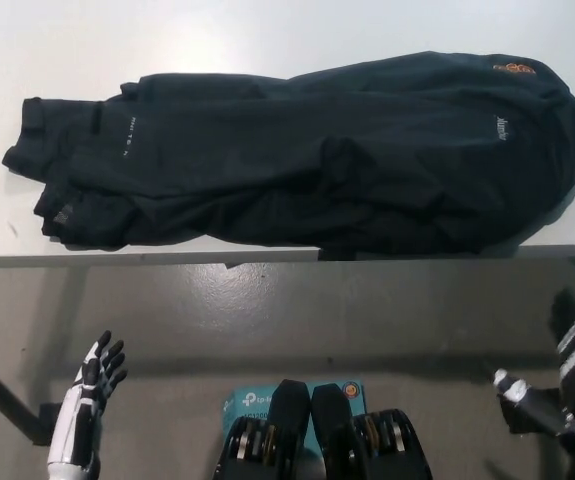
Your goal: The robot grabs the right edges of the black jacket on the table, and folds it in half
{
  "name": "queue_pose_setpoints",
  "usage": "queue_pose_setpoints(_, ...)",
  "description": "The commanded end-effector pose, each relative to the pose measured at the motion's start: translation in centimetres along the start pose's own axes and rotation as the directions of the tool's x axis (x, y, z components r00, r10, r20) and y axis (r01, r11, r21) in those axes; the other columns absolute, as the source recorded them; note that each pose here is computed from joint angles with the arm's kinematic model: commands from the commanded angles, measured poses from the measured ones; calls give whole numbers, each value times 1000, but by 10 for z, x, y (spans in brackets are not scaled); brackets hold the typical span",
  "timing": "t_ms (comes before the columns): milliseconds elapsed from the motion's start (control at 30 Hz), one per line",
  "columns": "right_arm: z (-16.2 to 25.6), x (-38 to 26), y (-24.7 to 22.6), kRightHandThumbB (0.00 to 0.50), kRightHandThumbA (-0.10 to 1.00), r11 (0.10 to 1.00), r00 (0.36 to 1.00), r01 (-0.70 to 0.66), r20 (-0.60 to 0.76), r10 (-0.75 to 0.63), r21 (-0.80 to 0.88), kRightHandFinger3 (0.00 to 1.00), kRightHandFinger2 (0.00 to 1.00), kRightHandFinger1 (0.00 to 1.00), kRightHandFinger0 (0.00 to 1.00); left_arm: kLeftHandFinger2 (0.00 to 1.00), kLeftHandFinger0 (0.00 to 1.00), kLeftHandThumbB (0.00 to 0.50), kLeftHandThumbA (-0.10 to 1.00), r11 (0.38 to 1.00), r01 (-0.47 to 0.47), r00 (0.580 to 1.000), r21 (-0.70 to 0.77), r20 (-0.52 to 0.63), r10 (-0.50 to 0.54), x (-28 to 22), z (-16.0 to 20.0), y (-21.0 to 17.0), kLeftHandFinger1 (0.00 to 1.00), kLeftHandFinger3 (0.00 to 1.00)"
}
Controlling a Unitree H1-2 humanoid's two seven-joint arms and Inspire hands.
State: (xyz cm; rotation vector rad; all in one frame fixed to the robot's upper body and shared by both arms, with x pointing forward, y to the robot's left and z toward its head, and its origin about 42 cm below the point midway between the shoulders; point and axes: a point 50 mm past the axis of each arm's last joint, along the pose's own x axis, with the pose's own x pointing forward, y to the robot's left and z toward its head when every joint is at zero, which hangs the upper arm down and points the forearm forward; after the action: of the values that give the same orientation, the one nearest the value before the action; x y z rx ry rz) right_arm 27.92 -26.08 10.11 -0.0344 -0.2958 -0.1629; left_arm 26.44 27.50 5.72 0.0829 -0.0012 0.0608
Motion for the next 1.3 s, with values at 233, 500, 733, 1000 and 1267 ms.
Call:
queue_pose_setpoints(233, 138, 63, -37, 305, 1000, 988, 950, 26, 304, -71, 149, 1000, 1000, 1000, 1000, 1000, 1000, 153, 1000, 999, 36, 996, 35, 76, -39, 3, 17, 6, 1000, 1000)
queue_pose_setpoints(500, 165, 99, -61, 248, 1000, 979, 954, 13, 290, -72, 202, 1000, 1000, 1000, 1000, 1000, 1000, 152, 1000, 999, 35, 996, 13, 77, -36, 10, 19, 5, 1000, 1000)
queue_pose_setpoints(733, 149, 139, -78, 207, 1000, 946, 981, 19, 176, -80, 323, 1000, 1000, 1000, 1000, 1000, 1000, 145, 1000, 999, 35, 997, 10, 72, -35, 8, 17, 7, 1000, 1000)
queue_pose_setpoints(1000, 113, 198, -88, 151, 1000, 895, 997, 53, 24, -71, 443, 1000, 1000, 1000, 1000, 1000, 1000, 159, 1000, 999, 36, 997, 14, 63, -37, 10, 16, 8, 1000, 1000)
queue_pose_setpoints(1267, 75, 233, -75, 189, 1000, 840, 995, 85, -96, -40, 536, 1000, 1000, 1000, 1000, 1000, 1000, 164, 1000, 999, 30, 998, 10, 62, -31, 8, 14, 8, 1000, 1000)
